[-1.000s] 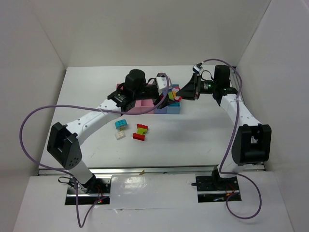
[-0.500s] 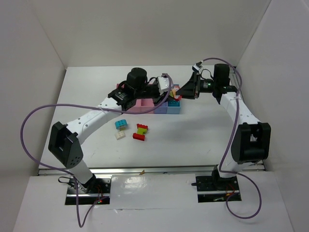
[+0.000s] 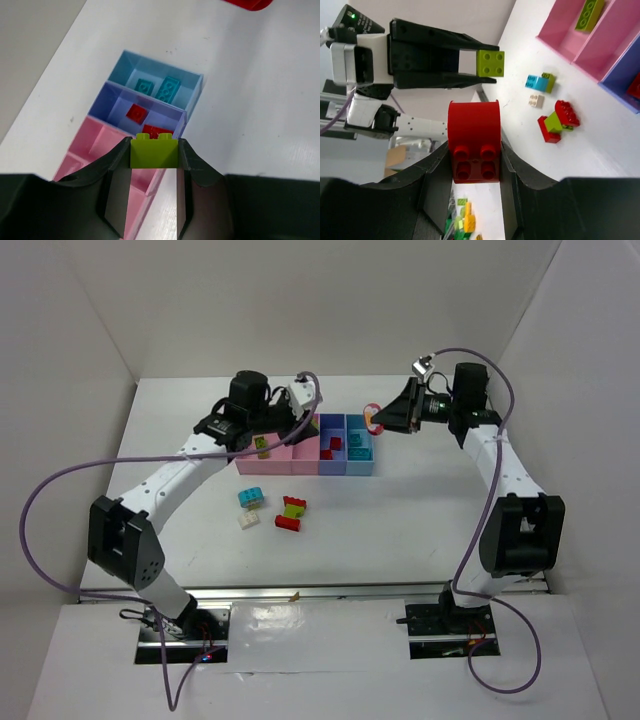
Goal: Sort the legos into containers by color
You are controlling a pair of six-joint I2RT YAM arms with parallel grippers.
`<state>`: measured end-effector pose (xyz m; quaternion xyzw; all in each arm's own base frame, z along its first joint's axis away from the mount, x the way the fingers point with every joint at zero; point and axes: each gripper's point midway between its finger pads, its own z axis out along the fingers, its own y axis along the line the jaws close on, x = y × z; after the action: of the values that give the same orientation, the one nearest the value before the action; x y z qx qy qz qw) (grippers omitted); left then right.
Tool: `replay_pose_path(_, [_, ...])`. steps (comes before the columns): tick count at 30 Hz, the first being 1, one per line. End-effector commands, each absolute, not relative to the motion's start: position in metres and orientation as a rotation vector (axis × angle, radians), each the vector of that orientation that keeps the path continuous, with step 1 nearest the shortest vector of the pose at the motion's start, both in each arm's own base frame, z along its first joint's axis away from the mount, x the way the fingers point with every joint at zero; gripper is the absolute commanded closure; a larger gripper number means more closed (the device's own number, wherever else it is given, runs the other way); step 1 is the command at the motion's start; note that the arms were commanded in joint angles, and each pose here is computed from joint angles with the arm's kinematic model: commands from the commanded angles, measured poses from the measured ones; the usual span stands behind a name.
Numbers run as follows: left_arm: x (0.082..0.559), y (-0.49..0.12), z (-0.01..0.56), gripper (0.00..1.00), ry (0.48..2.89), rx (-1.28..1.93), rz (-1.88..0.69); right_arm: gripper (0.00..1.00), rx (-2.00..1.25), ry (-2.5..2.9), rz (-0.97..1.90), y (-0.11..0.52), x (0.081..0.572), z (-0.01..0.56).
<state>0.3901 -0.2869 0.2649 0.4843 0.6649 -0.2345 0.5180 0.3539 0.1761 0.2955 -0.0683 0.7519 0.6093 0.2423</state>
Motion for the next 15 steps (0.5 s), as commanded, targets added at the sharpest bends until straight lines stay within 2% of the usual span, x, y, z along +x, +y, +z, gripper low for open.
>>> replay_pose_path(1, [0.394,-0.255,0.287,1.00,1.636,1.036,-0.540,0.75,-0.187,2.021,1.540,0.172,0.369,0.310])
replay_pose_path(3, [0.405,-0.238,0.286,1.00,1.693,0.925,-0.551,0.75,-0.118,2.061,1.472,0.168,0.377,0.302])
replay_pose_path(4, [0.409,-0.234,0.284,1.00,1.747,0.839,-0.605,0.75,-0.032,2.071,1.339,0.159,0.392,0.297])
replay_pose_path(8, [0.427,-0.209,0.282,1.00,1.921,0.599,-0.741,0.75,-0.015,2.115,1.028,0.171,0.416,0.286])
replay_pose_path(11, [0.423,-0.211,0.282,1.00,1.998,0.512,-0.830,0.75,0.004,2.193,0.794,0.176,0.434,0.271])
replay_pose_path(15, [0.424,-0.203,0.280,1.00,2.099,0.374,-0.720,0.75,0.021,2.294,0.598,0.197,0.448,0.234])
